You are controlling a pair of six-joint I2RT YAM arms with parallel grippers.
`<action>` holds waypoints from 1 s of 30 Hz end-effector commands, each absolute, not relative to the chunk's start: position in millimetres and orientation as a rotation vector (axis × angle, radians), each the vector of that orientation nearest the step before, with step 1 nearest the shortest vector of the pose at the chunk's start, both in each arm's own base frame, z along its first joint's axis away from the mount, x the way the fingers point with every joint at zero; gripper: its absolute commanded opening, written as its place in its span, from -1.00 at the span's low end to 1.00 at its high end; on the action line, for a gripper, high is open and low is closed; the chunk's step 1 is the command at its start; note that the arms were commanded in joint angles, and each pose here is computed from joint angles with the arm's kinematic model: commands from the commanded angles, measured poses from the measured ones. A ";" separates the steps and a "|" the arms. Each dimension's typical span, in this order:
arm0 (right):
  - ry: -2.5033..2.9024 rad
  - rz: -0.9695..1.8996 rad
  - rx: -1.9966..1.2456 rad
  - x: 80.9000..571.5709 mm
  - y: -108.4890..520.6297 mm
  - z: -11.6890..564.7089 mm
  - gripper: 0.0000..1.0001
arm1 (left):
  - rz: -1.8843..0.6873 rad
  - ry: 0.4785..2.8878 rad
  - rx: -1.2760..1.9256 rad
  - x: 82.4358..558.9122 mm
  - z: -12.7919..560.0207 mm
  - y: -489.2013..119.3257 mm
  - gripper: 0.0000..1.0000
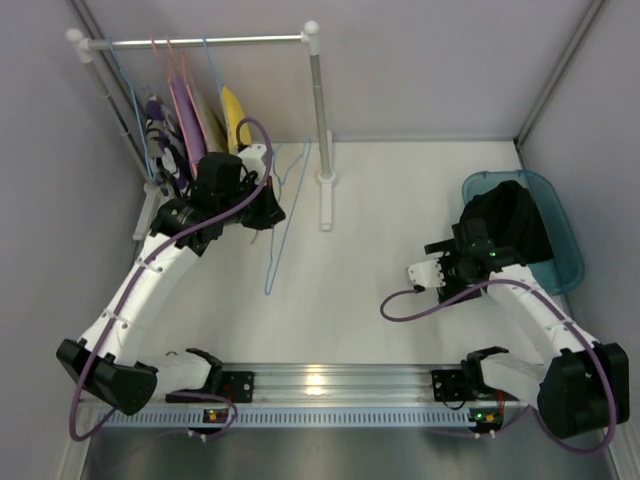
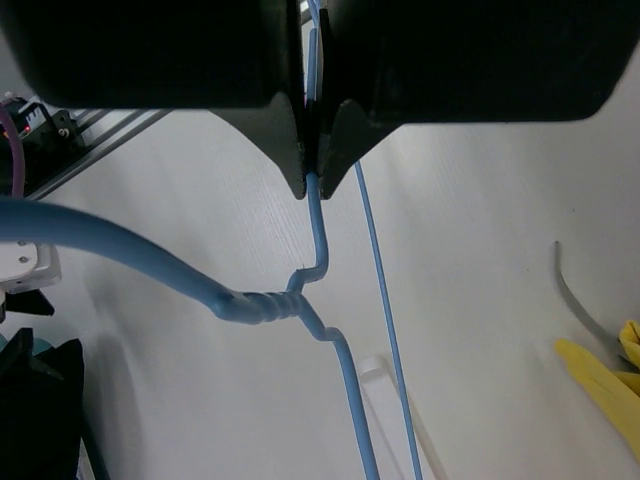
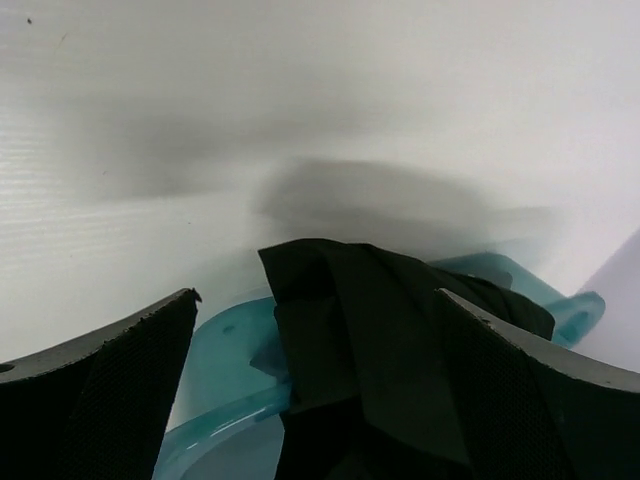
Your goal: Remove the trousers from the hanger
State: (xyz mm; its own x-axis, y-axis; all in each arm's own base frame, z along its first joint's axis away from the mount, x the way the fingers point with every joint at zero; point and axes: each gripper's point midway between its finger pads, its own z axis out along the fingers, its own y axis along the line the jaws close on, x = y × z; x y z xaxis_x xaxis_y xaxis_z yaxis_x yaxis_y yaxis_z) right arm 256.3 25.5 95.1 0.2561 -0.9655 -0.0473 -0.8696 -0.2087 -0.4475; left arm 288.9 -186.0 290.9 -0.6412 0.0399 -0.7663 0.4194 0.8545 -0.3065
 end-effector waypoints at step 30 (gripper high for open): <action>1.548 -0.709 -1.775 344.2 22.0 206.5 -1.00 | -0.706 2.199 0.255 301.1 304.7 -191.0 -1.00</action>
